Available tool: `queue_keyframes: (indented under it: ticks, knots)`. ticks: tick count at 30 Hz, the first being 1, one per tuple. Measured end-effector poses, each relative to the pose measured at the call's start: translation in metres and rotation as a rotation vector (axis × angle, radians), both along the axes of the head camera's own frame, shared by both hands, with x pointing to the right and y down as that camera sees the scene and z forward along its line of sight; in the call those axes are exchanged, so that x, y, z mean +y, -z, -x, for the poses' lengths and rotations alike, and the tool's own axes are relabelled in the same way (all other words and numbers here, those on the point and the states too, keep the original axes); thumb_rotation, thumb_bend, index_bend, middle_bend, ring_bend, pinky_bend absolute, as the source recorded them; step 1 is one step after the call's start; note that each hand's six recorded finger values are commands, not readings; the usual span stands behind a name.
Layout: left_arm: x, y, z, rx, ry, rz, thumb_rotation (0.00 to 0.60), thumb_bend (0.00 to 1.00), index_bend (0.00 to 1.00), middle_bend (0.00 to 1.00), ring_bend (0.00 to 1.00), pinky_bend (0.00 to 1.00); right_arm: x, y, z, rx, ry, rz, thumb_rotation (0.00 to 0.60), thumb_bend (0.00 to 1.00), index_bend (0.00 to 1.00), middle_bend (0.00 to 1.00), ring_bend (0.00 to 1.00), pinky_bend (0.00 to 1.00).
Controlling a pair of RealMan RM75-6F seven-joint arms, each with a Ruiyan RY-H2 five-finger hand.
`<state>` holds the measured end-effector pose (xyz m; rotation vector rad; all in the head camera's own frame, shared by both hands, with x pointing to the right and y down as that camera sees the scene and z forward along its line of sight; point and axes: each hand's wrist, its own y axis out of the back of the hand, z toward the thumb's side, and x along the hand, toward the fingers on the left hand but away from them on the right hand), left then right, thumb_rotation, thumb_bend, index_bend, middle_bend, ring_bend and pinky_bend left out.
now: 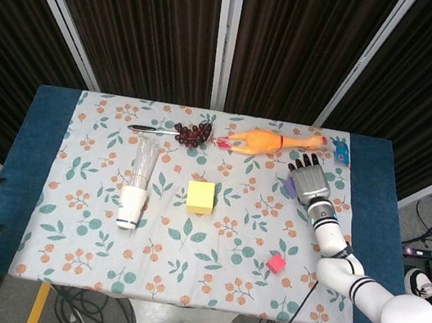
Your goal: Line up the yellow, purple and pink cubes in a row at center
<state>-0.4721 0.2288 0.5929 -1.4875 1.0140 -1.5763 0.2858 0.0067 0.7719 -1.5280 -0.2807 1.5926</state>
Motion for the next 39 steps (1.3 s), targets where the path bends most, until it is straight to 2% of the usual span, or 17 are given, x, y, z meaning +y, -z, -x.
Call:
queue_keyframes:
  ticks: [8, 14, 23, 27, 33, 39]
  knots:
    - [0.001, 0.000, 0.000, 0.000, 0.000, -0.001, 0.600, 0.20, 0.23, 0.16, 0.10, 0.10, -0.002, 0.002, -0.007, -0.007, -0.023, -0.026, 0.600, 0.18, 0.43, 0.19, 0.00, 0.00]
    - [0.001, 0.000, 0.000, 0.002, 0.001, -0.002, 0.600, 0.20, 0.23, 0.16, 0.10, 0.10, 0.001, 0.014, -0.006, -0.056, -0.051, -0.048, 0.600, 0.18, 0.55, 0.22, 0.00, 0.00]
    - [-0.001, 0.000, -0.001, 0.013, -0.012, -0.013, 0.600, 0.20, 0.23, 0.16, 0.10, 0.10, 0.028, 0.048, 0.021, -0.204, -0.144, -0.009, 0.600, 0.18, 0.60, 0.25, 0.02, 0.00]
    - [-0.002, 0.001, -0.001, 0.020, -0.015, -0.018, 0.600, 0.20, 0.23, 0.16, 0.10, 0.10, 0.041, 0.061, 0.034, -0.246, -0.216, 0.019, 0.600, 0.19, 0.62, 0.26, 0.04, 0.00]
    - [-0.003, 0.000, -0.003, 0.026, -0.023, -0.021, 0.600, 0.20, 0.23, 0.16, 0.10, 0.10, 0.049, 0.062, 0.057, -0.279, -0.282, 0.040, 0.600, 0.19, 0.62, 0.27, 0.04, 0.00]
    - [-0.001, 0.000, -0.003, 0.031, -0.022, -0.018, 0.600, 0.20, 0.23, 0.16, 0.10, 0.10, 0.053, 0.056, 0.094, -0.311, -0.281, 0.070, 0.600, 0.19, 0.62, 0.27, 0.04, 0.00]
